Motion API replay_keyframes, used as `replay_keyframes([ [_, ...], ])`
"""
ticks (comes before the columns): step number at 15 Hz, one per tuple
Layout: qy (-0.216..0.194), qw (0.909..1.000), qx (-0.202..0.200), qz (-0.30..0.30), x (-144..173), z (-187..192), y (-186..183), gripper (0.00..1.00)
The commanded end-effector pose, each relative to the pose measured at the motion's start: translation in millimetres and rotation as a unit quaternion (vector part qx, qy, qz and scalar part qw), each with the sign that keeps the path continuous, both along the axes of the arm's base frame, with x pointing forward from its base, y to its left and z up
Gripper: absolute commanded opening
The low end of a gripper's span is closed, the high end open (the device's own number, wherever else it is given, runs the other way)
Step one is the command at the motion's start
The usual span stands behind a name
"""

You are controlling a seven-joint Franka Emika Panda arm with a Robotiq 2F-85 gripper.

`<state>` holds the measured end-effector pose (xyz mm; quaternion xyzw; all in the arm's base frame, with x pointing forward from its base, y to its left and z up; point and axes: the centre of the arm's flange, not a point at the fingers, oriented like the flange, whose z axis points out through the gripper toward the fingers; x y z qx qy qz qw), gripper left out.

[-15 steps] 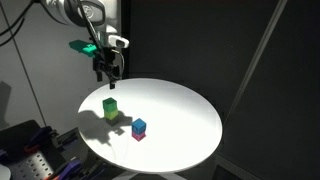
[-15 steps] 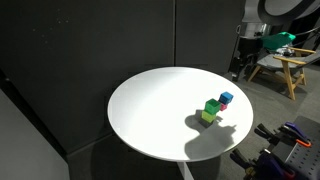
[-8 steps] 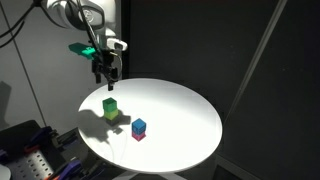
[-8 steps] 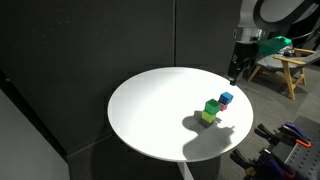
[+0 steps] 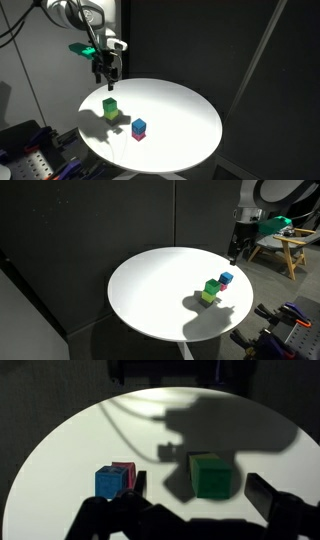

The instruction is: Pick up the blue block and put it on the pink block

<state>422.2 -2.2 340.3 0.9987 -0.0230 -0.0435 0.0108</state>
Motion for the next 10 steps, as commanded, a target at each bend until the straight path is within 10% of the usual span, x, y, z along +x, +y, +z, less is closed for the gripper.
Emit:
replay_keyframes([
  [1, 0.0, 1.0, 0.0, 0.0, 0.0, 0.0, 0.0, 1.0],
  [10, -0.004, 1.0, -0.001, -0.001, -0.5, 2.6, 0.4, 1.0],
])
